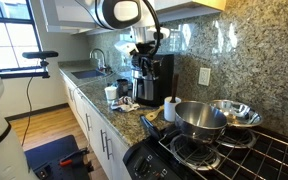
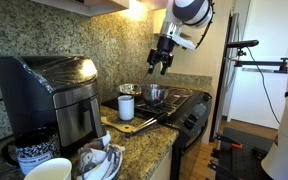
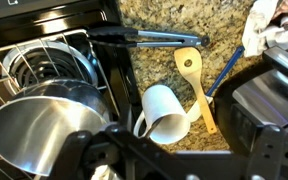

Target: Use the wooden spatula from the white mug to stir the contents in the silver bowl at the front of the stove then place it back in the mug

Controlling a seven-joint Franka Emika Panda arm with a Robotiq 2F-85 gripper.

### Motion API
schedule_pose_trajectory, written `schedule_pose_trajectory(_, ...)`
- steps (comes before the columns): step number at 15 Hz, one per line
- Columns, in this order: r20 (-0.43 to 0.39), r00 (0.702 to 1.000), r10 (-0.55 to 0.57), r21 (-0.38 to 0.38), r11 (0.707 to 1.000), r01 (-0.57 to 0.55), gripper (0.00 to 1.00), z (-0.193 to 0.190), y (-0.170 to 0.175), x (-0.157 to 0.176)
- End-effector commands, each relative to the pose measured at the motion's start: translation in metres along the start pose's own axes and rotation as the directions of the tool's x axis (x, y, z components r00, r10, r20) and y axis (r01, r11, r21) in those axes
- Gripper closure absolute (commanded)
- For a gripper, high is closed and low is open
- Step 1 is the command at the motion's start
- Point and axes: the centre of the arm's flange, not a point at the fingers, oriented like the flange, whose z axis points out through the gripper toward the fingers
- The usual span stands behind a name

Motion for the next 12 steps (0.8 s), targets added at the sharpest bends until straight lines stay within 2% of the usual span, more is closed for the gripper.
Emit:
schedule_pose_trajectory(1,-0.077,0.992,0.104,0.017,0.995,-0.103,0.00,-0.004,-0.009,0.024)
schedule_pose_trajectory(7,-0.149,0.978,0.149,-0.014,0.988,-0.153,0.00,-0.010,-0.015,0.048)
schedule_pose_trajectory(12,-0.148,0.959,0.242,-0.097,0.961,-0.257,0.00,-0.007,0.013,0.061)
